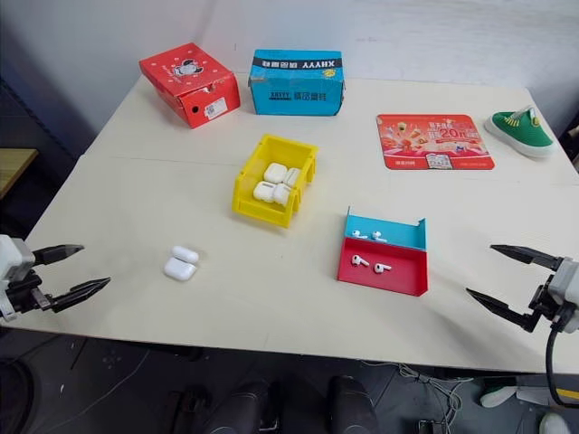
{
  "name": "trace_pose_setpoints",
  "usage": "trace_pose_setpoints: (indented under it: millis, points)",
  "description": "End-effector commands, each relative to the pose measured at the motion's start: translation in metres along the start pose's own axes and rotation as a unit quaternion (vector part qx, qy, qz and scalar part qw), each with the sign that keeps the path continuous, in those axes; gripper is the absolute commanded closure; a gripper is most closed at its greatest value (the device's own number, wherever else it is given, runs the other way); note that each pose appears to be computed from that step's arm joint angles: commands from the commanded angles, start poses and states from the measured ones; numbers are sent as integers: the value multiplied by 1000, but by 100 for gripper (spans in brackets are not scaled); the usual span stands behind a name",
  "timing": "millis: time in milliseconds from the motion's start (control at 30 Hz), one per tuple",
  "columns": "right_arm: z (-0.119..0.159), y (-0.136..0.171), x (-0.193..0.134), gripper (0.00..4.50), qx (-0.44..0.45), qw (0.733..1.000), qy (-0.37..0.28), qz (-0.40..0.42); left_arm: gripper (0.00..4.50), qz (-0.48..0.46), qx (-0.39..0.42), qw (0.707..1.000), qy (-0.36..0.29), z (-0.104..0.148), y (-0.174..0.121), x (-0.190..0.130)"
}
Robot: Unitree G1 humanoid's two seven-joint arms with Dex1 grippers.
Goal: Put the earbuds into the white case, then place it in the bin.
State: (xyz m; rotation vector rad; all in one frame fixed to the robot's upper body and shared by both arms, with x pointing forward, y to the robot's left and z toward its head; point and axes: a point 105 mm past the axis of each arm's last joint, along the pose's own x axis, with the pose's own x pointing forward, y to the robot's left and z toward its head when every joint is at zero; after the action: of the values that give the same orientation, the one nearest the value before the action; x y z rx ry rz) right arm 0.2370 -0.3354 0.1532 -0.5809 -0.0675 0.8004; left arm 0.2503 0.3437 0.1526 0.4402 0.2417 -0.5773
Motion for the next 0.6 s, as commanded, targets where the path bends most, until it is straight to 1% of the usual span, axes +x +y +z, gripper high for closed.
trace_pose_setpoints:
  millis: [33,367,467,533,600]
  points:
    - [3,-2,-1,0,-14,1000,-3,1,3,9,17,1000,-17,11,2,-4]
    - [3,1,6,0,-1,1000,-14,9,3,10,3,1000,-24,13,3,-4]
    - [7,1,13,0,8,999,-30,12,3,19,-4,1000,-14,9,5,-8]
    - [14,1,22,0,17,998,-52,13,3,34,-14,999,-2,4,9,-17]
    - [19,-3,31,0,15,997,-68,-14,3,51,-33,998,28,-5,15,-28]
